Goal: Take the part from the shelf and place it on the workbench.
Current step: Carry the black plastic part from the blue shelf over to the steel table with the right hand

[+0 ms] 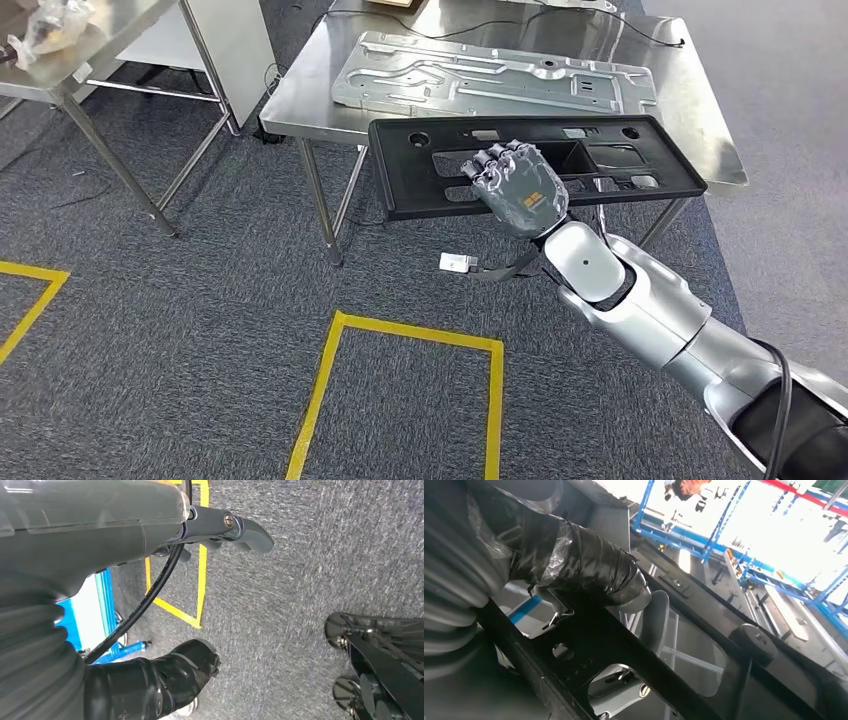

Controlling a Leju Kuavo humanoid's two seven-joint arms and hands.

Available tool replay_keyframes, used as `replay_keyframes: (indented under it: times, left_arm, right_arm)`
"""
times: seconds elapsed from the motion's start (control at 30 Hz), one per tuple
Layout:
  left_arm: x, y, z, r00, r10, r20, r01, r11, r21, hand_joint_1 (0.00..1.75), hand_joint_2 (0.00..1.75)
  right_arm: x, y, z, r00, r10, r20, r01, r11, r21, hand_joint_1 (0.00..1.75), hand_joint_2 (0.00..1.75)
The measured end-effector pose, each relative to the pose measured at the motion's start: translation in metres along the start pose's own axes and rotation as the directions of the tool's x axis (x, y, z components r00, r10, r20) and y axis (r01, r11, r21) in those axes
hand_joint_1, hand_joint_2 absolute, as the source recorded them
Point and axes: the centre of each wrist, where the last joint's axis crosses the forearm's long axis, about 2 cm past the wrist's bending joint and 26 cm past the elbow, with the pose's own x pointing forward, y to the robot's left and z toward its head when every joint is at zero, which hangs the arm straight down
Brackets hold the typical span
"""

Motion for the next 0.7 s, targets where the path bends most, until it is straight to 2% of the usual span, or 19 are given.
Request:
replay_keyframes:
  times: [0.7]
  left_arm:
    - [-0.0046, -0.0008, 0.0008, 1.0, -0.008, -0.008, 0.008, 1.0, -0.015, 0.0, 1.75]
  right_arm:
    - [0.0024, -0.0015, -0.0025, 1.0, -0.014, 0.001, 0.014, 1.0, 0.011, 1.75, 1.75]
